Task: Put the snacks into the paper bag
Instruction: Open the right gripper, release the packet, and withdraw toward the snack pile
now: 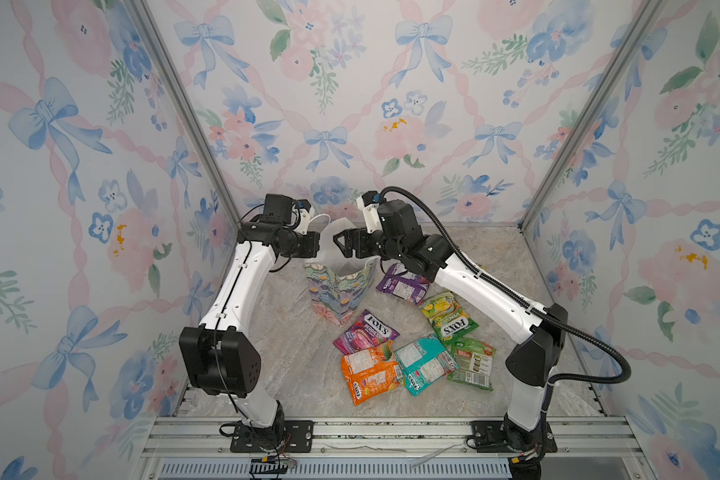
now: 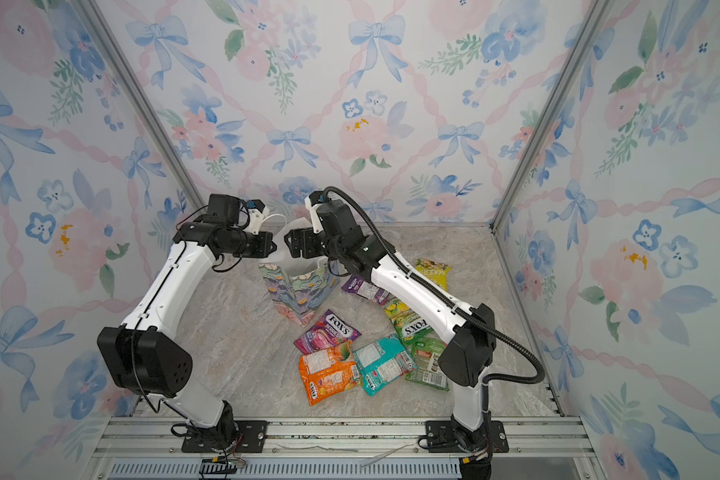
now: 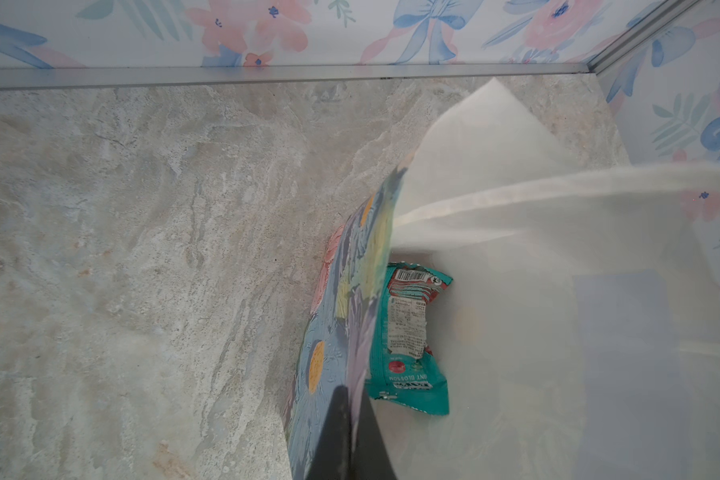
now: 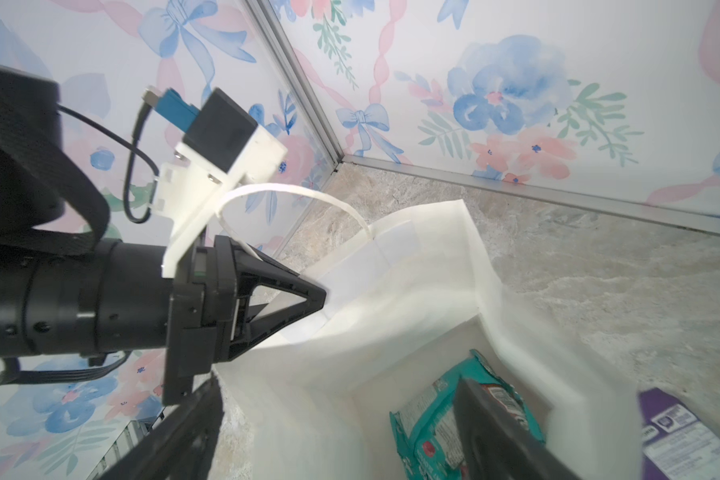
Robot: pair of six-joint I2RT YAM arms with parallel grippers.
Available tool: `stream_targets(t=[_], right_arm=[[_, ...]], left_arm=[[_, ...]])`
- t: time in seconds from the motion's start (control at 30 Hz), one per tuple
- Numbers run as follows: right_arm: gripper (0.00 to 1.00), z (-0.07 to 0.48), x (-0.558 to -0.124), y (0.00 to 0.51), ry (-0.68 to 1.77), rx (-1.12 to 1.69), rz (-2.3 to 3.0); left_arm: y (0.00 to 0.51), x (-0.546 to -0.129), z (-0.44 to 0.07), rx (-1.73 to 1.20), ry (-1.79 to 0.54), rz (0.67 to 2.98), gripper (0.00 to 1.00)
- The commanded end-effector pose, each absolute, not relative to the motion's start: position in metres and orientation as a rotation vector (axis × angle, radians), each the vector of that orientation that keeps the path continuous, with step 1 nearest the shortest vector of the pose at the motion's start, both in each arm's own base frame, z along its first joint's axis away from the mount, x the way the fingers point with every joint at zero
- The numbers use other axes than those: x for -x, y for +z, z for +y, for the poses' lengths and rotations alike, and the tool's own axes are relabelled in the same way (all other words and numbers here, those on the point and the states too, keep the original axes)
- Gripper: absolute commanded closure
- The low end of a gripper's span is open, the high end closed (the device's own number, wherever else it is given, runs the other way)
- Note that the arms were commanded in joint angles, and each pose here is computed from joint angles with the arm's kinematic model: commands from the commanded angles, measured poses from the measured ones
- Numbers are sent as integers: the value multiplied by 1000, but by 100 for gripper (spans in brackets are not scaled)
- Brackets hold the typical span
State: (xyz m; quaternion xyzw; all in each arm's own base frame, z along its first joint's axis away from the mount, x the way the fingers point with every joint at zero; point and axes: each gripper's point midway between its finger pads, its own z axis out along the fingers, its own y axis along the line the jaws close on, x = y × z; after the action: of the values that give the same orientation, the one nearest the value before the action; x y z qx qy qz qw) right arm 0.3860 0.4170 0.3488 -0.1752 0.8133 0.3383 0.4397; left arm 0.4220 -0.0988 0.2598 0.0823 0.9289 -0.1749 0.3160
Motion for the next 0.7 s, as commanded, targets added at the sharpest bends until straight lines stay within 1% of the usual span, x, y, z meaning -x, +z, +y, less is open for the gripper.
stream_targets(t=[0.0, 0.07, 0.2, 0.27, 0.3, 0.37, 0.5, 0.67], right_arm=[[4, 405, -381, 406, 876, 460, 1868], [0, 398, -381, 416, 872, 452, 1844], [2, 365, -380, 429, 819, 399, 1818], [3, 345, -380, 414, 760, 365, 1860], [3, 329, -373, 415, 739, 337, 1867], [3, 303, -371, 390, 677, 282, 1930], [3, 250, -362, 322, 600, 123, 2099], [1, 203, -325, 245, 532, -32, 2292]], left_arm=[[271, -417, -96, -225, -461, 2426, 100], [270, -418, -96, -222, -460, 2430, 100], [268, -417, -95, -219, -460, 2434, 100], [268, -418, -94, -216, -459, 2434, 100], [268, -418, -93, -215, -458, 2434, 100], [268, -418, -93, -212, -457, 2434, 100], [267, -419, -89, -201, -455, 2437, 100], [267, -420, -87, -195, -447, 2438, 100]])
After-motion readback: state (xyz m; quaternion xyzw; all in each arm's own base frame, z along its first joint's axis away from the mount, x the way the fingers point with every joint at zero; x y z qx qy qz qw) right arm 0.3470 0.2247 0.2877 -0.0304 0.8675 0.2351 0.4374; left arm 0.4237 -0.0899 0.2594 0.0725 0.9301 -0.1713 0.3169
